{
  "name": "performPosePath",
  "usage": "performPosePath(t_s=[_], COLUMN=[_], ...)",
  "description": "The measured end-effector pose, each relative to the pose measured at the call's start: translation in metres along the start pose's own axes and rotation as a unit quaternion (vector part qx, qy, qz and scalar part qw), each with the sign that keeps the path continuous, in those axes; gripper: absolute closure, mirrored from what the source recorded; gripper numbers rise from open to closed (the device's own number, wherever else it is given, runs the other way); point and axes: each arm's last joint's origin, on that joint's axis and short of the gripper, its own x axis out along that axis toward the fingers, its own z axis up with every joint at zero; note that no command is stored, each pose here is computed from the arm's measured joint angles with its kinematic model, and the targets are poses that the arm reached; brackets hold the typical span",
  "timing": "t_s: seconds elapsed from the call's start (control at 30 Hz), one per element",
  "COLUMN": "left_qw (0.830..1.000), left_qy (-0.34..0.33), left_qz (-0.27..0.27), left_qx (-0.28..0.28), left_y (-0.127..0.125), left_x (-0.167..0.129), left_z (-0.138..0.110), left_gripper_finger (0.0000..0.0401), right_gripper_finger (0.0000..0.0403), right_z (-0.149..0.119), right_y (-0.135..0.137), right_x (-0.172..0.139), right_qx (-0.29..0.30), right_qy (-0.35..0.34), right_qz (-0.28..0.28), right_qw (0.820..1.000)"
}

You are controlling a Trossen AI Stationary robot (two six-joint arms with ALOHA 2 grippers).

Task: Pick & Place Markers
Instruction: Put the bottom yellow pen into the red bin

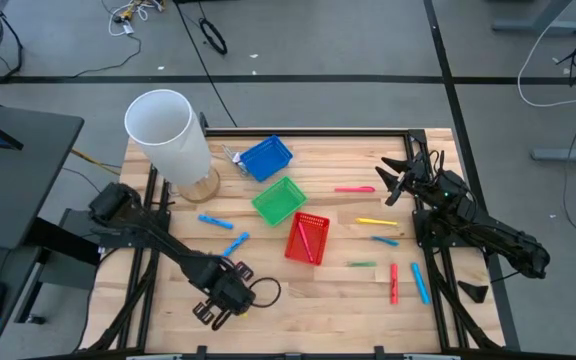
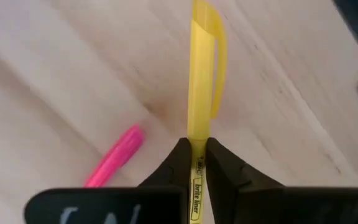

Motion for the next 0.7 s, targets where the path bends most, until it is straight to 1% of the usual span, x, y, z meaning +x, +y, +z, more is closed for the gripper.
performPosePath(t_s=[0.13, 0.37, 0.53, 0.7], left_qw=[0.998, 0.988, 0.972, 0.951], left_qy=[-0.022, -0.028, -0.019, -0.010], left_qz=[0.010, 0.015, 0.018, 0.016], left_qx=[-0.055, -0.150, -0.232, -0.307], left_y=[0.008, 0.018, 0.023, 0.022], left_x=[-0.023, -0.053, -0.068, -0.077], left_z=[-0.004, -0.018, -0.028, -0.035], left_gripper_finger=[0.0373, 0.0373, 0.0374, 0.0374], right_gripper_finger=[0.0227, 0.0227, 0.0227, 0.0227], right_z=[0.000, 0.000, 0.000, 0.000], right_y=[0.000, 0.000, 0.000, 0.000], right_x=[0.000, 0.000, 0.000, 0.000], right_qx=[0.000, 0.000, 0.000, 0.000], right_qy=[0.000, 0.000, 0.000, 0.000], right_qz=[0.000, 0.000, 0.000, 0.000], right_qw=[1.000, 1.000, 1.000, 1.000])
